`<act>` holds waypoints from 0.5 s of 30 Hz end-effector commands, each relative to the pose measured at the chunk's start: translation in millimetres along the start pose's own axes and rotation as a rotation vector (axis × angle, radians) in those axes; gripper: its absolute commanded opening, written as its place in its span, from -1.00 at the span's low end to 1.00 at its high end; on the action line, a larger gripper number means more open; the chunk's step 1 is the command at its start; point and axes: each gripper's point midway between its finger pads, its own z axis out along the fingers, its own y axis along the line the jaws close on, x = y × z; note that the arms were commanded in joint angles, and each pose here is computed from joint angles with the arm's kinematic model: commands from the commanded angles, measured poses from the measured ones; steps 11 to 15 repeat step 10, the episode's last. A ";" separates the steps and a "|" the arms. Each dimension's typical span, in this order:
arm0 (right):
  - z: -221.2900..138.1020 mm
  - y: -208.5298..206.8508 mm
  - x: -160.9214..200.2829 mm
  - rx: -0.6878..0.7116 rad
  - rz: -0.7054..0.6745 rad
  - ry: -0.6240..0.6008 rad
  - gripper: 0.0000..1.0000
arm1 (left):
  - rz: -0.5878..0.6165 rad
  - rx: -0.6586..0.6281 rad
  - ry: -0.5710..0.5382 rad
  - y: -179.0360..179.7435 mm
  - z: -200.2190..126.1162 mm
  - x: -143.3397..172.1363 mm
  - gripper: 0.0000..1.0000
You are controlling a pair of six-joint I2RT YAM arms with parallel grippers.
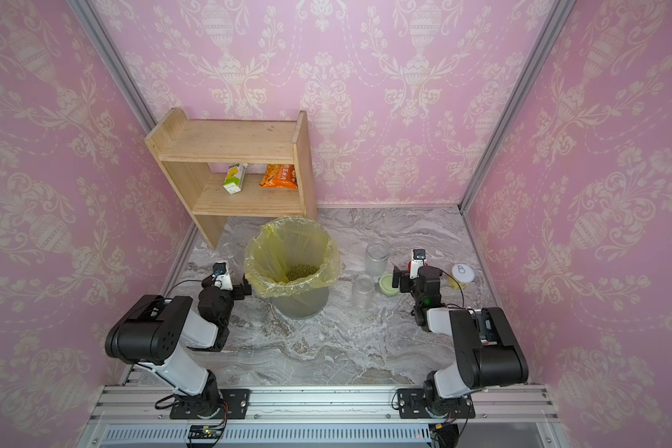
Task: Empty moldy mung beans from jars
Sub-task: Reset both arms
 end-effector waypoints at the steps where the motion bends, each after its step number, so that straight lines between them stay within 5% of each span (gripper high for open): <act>1: 1.1 0.4 -7.0 -0.009 -0.007 -0.026 1.00 | 0.046 0.068 -0.008 -12.4 -2.4 1.3 0.98; 15: 1.5 0.6 -6.3 -0.012 -0.006 -0.023 1.00 | 0.065 0.046 -0.005 -13.0 0.0 0.6 0.98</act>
